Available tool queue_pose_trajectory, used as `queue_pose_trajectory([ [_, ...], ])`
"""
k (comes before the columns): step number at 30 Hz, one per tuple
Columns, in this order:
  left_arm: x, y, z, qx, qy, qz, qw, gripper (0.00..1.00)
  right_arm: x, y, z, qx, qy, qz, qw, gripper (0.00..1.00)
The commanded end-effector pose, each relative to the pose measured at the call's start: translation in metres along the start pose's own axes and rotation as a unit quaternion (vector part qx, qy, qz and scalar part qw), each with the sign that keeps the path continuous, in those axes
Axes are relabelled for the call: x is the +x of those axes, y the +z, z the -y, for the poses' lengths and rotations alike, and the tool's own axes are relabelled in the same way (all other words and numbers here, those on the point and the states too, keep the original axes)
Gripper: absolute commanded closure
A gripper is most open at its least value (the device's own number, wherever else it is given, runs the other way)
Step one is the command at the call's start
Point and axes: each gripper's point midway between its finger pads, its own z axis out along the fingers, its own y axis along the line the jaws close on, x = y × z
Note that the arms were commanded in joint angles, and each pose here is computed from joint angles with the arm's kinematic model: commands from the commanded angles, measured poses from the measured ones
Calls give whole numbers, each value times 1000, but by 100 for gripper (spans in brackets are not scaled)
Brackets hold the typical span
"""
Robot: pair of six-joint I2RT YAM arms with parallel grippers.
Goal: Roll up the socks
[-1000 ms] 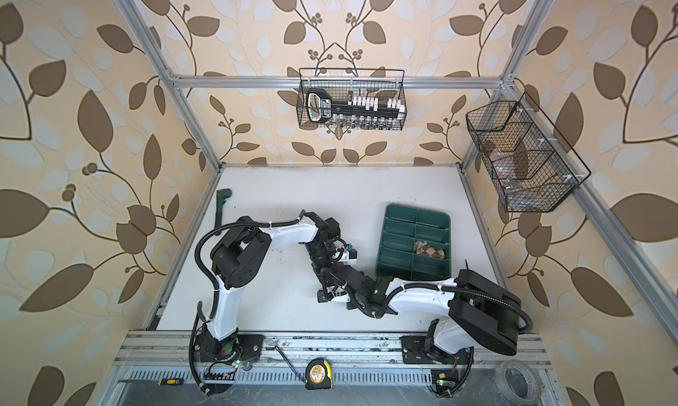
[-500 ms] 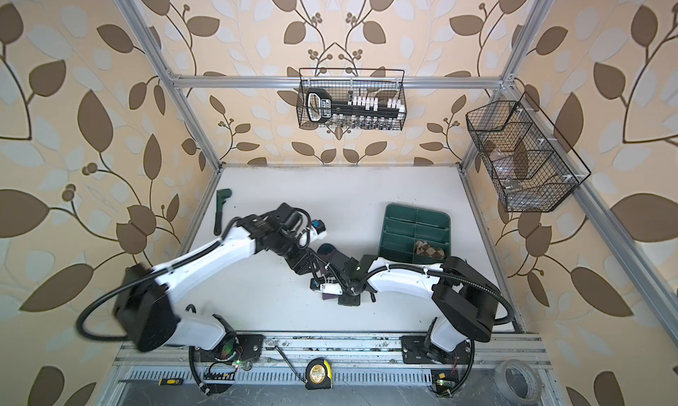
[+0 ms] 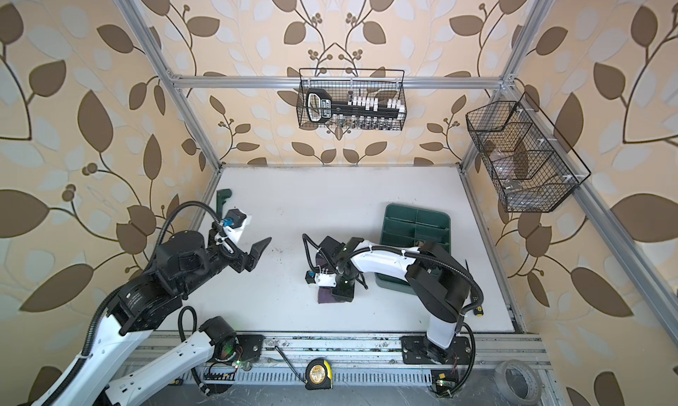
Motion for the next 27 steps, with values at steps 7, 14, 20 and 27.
queue_pose_trajectory([
  [7,72,56,105,54,324,-134,935,21,44,36,25,-17,59,-101,993,100],
  [14,124,101,185,-5,482,-108,869,25,41,41,30,-25,59,-99,993,100],
  [20,169,137,208,3,494,-136,859,25,38,38,27,-31,53,-89,994,100],
  [27,197,159,185,5,438,-201,876,39,30,28,23,-30,51,-63,996,100],
])
